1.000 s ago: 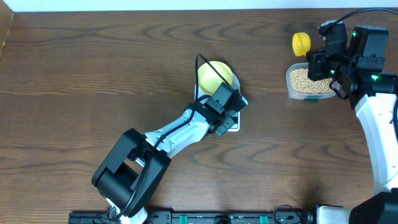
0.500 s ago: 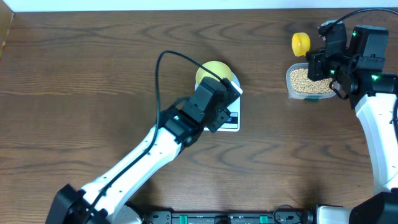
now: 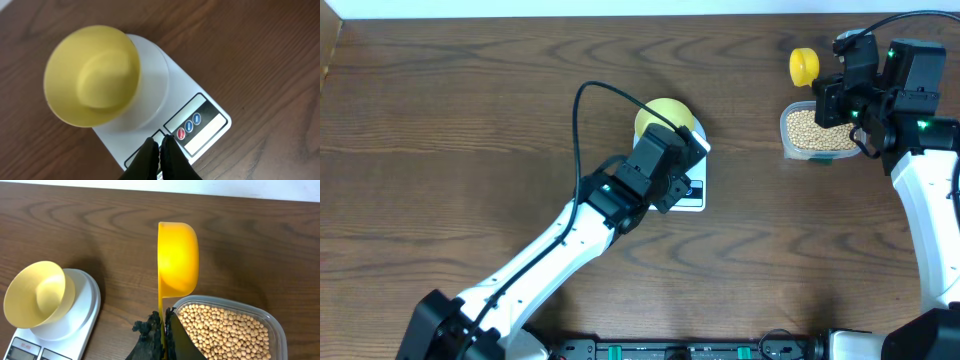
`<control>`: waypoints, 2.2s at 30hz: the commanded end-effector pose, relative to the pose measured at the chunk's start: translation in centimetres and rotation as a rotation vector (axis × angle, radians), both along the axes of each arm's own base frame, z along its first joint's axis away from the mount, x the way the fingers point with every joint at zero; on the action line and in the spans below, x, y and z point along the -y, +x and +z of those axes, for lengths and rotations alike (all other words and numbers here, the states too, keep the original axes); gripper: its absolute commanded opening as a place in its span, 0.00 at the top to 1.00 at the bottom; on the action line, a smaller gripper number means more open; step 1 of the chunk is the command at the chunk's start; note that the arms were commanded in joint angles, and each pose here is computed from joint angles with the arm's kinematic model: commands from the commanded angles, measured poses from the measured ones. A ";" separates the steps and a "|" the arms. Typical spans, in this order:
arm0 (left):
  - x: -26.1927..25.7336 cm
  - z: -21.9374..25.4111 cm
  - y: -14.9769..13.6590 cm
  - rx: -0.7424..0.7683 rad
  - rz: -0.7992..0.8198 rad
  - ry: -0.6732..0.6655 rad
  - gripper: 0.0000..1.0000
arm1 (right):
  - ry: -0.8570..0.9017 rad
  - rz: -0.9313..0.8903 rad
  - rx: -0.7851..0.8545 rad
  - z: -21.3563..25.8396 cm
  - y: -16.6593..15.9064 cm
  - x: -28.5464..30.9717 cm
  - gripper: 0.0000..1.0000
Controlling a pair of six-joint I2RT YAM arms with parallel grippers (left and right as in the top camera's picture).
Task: Scoop item into bowl and weigh 50g on scale
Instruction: 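Retract the left gripper from the scale back to its side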
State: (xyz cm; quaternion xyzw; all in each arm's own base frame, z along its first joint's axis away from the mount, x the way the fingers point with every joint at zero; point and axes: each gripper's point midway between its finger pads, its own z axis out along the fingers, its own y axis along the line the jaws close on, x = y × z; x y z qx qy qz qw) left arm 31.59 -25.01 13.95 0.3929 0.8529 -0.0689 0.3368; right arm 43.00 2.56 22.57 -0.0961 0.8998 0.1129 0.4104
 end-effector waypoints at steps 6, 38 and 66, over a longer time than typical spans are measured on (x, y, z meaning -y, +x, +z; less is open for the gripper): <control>0.2 -2.3 0.7 -0.030 0.014 0.029 0.92 | -0.010 0.010 -0.006 -0.3 0.0 0.0 0.99; -4.7 1.3 -1.9 -0.058 -0.085 0.046 0.03 | -0.002 0.024 -0.003 -0.3 0.0 0.0 0.99; -12.9 3.6 -3.1 -0.114 -0.148 -0.089 0.02 | 0.008 0.034 -0.006 -0.3 -0.1 -0.2 0.99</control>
